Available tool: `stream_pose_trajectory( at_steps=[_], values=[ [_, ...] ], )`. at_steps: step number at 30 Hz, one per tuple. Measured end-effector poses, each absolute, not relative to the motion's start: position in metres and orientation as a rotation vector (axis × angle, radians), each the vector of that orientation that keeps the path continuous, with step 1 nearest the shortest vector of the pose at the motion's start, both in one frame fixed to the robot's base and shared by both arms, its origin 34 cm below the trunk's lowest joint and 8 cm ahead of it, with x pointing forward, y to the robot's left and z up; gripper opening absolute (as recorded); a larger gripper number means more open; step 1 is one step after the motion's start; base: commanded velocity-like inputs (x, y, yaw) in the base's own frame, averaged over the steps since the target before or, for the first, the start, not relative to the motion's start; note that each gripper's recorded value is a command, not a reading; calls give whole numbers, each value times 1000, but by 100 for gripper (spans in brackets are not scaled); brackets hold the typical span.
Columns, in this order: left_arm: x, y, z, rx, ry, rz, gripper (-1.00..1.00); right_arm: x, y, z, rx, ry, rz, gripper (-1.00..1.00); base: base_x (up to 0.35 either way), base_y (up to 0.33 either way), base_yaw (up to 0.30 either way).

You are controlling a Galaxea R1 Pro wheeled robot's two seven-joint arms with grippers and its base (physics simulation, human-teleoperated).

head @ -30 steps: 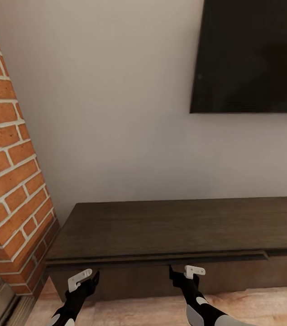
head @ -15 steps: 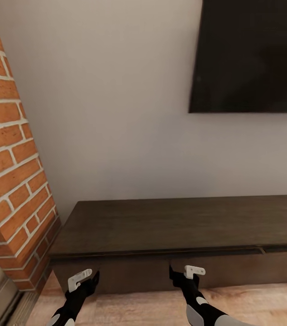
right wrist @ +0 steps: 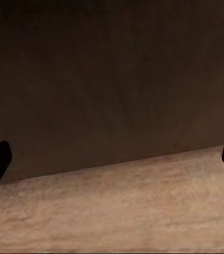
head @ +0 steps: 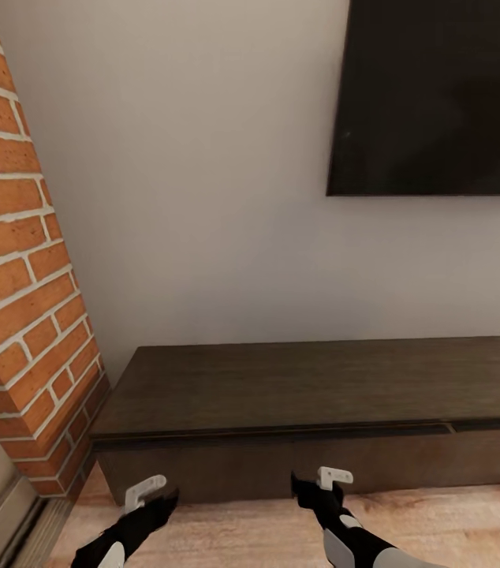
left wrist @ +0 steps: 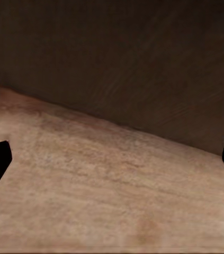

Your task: Place each of the two pumpkins and all three candles from the living room inside a cabinet in the living room (use any cabinet), then make sure every cabinet is closed, and position the cauldron so it is next to a table in the living room.

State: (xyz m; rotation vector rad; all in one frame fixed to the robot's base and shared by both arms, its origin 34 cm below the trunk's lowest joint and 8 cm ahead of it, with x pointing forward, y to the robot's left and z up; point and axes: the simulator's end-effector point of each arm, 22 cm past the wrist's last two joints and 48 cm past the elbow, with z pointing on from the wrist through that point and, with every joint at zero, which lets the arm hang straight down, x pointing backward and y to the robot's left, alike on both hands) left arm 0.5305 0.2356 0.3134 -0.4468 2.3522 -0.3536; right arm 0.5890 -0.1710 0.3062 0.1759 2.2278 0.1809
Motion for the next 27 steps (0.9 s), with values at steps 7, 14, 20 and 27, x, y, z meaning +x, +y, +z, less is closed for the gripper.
stream_pose_trajectory(
  at_steps=[7, 14, 20, 27],
  values=[
    [513, 239, 311, -493, 2491, -409, 100, 569, -163, 293, 164, 2375, 213, 100, 0, 0, 0],
    [512, 240, 322, -494, 2522, -410, 100, 569, -158, 304, 145, 2410, 223, 100, 0, 0, 0],
    [515, 242, 335, -496, 2524, -406, 100, 570, -160, 316, 148, 2420, 214, 100, 0, 0, 0],
    [519, 242, 350, -497, 2528, -404, 100, 542, -155, 309, 147, 2598, 236, 100, 0, 0, 0]
  ],
)
